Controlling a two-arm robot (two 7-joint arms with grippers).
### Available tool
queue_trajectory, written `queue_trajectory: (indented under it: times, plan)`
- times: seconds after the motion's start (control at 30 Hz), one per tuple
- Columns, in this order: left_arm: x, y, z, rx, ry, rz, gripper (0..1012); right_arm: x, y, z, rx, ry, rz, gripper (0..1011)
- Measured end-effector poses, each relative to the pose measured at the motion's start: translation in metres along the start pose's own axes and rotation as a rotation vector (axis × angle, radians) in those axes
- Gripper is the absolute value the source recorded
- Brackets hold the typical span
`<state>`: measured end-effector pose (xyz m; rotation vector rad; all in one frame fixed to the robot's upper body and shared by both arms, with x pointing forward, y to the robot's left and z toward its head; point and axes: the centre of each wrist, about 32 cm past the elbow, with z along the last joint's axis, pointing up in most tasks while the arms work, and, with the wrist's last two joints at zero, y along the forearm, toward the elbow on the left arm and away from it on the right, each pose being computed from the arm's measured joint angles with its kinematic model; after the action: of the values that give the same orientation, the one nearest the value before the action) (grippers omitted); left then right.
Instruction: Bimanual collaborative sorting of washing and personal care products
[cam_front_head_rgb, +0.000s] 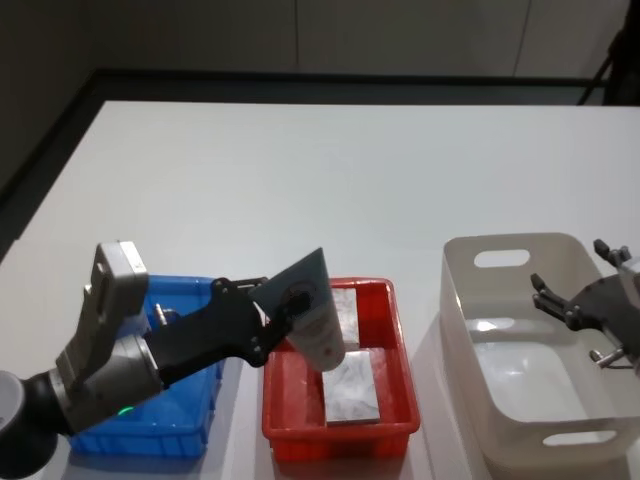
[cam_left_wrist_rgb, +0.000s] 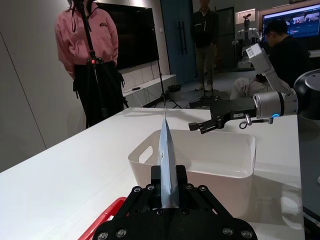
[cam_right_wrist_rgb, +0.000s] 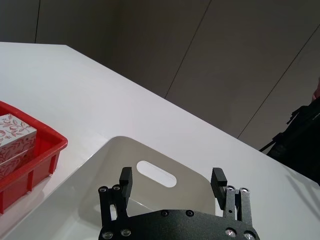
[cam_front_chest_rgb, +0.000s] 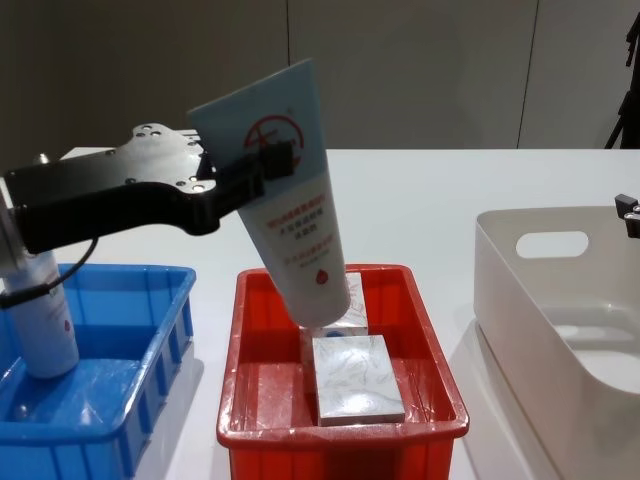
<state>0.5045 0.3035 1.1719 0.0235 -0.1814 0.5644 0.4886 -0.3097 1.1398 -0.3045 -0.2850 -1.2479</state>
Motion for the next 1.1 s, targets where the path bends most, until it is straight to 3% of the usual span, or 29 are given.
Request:
queue_trajectory:
  times: [0.43, 0.87, 1.1]
  plan:
    - [-0.0038, -0.0166, -0.0012, -0.015, 0.012, -0.062, 169, 0.0, 0.0, 0.0, 0.0, 0.0, 0.0, 1001]
    - [-0.007, -0.0258, -0.0008, -0.028, 0.021, -0.118, 169, 0.0, 0.0, 0.0, 0.0, 0.0, 0.0, 1001]
    - [-0.0119, -0.033, -0.0007, -0.038, 0.031, -0.151, 169, 0.0, 0.0, 0.0, 0.0, 0.0, 0.0, 1001]
